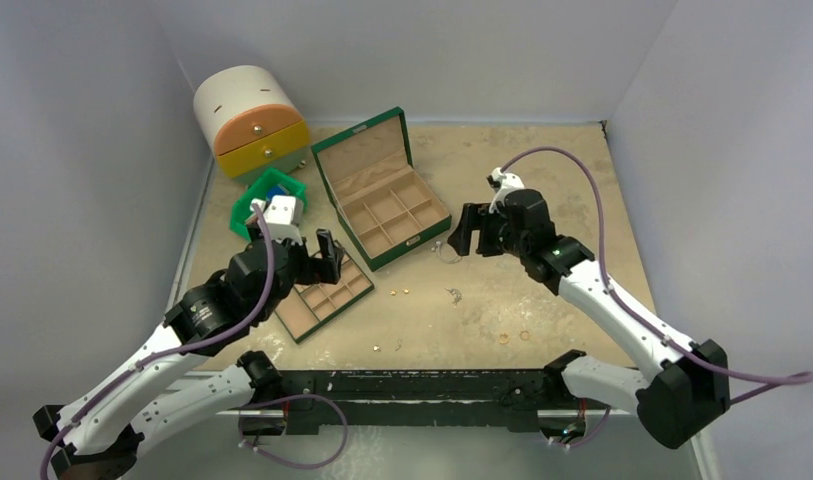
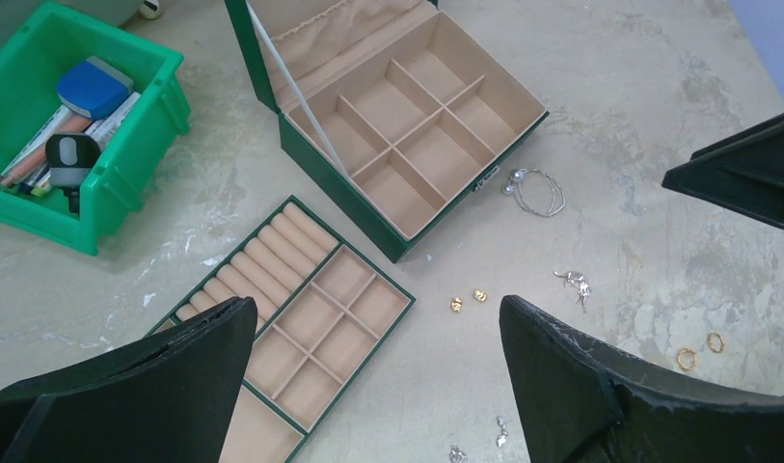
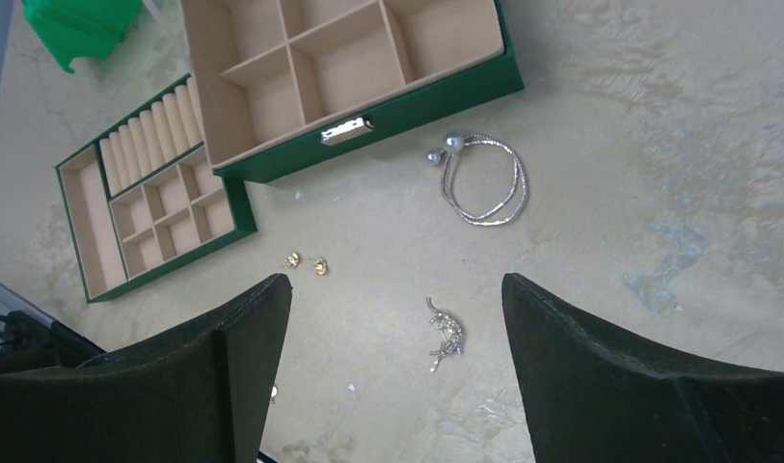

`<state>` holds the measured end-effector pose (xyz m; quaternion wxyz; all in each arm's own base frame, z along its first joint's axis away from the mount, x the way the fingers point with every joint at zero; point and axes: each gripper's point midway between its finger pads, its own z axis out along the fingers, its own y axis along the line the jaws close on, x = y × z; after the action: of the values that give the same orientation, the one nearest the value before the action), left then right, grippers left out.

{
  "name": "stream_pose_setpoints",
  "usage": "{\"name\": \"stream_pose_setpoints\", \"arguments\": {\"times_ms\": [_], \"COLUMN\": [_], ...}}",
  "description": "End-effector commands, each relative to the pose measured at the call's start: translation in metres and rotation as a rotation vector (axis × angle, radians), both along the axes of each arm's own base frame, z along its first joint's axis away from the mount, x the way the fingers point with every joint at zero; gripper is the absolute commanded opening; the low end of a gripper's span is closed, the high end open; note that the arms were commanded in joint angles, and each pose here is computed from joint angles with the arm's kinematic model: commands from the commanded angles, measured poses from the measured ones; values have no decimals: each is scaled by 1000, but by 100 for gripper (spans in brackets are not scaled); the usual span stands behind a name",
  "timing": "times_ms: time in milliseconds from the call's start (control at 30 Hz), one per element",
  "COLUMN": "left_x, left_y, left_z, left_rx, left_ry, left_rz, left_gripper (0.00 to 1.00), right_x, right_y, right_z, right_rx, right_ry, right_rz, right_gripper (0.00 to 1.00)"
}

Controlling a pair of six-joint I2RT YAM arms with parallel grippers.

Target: Organize the mixed jewelry

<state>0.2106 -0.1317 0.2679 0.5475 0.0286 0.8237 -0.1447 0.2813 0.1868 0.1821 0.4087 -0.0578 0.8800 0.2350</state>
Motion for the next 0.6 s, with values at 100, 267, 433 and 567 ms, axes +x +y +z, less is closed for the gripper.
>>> {"name": "stream_pose_setpoints", "arguments": {"times_ms": [100, 267, 433, 567], "left_x": [2, 1, 2, 3], "left_y": [-1, -2, -3, -4], "left_z": [0, -7, -10, -13], "left_rx": [-86, -84, -73, -58], "left_ry": [-47, -42, -41, -32], "left_rz": [24, 17, 13, 8], "left_gripper": [97, 97, 97, 98], "right_x": [20, 36, 51, 62], "right_y": [22, 22, 20, 24], "right_z": [-17, -36, -54, -66], "right_rx": [41, -14, -36, -35], "right_ry": [12, 41, 56, 69], "right_rz": [-39, -111, -194, -253], "right_gripper": [77, 71, 64, 62]}}
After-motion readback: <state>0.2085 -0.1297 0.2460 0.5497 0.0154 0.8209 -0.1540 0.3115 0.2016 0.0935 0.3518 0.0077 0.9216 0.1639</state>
